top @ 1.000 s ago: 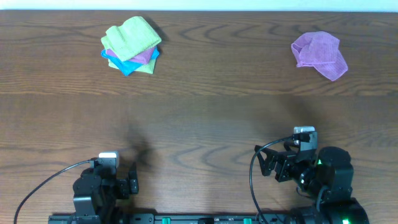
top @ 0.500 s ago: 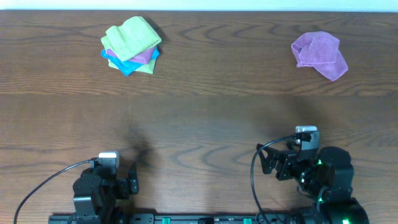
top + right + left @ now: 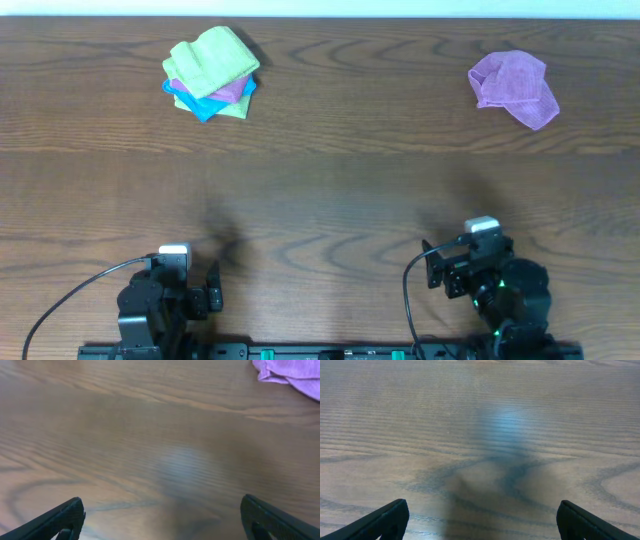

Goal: Fold the cloth

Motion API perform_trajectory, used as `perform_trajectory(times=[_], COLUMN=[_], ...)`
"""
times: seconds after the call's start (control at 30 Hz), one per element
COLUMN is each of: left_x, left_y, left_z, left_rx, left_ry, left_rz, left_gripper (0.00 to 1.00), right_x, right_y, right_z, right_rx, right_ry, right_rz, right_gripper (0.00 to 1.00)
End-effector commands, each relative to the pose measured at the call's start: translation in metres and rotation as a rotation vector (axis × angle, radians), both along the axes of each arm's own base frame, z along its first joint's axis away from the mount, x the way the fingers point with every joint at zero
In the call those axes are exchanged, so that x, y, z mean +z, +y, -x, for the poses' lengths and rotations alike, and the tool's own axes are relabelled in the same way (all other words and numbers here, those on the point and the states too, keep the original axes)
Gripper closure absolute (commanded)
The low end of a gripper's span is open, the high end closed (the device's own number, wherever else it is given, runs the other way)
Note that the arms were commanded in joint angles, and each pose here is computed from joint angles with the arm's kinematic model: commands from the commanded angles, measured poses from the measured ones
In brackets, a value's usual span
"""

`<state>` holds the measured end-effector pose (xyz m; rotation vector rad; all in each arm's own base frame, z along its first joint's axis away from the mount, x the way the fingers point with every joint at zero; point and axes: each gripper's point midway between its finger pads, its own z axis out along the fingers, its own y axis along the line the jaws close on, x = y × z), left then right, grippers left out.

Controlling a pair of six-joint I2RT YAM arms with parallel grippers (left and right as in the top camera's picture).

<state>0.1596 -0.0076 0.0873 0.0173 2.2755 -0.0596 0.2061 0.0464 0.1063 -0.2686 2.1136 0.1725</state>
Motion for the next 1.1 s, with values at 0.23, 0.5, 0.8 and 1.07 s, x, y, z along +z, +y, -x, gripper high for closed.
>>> perform_trajectory(times=[0.23, 0.5, 0.8, 1.07], left_x=[-0.014, -0.014, -0.014, -0.014], left_y=[0.003, 0.003, 0.003, 0.003], left_z=[0.008, 0.008, 0.008, 0.008], left_rx=[-0.002, -0.002, -0.002, -0.002], left_ry=[0.053, 0.053, 0.053, 0.053], left_rz=[-0.032, -0.032, -0.032, -0.032], left_gripper=[0.04, 0.05, 0.05, 0.05], right_x=[-0.017, -0.007, -0.005, -0.006], right_y=[-0.031, -0.048, -0.059, -0.06], right_z=[-0.003, -0.004, -0.004, -0.003], right_rx=[-0.113, -0.201, -0.309, -0.359], right_ry=[-0.053, -0.099, -0.101, -0.085], right_rz=[0.098, 0.108, 0.03, -0.047], right_gripper=[0.01, 0.01, 0.01, 0.01])
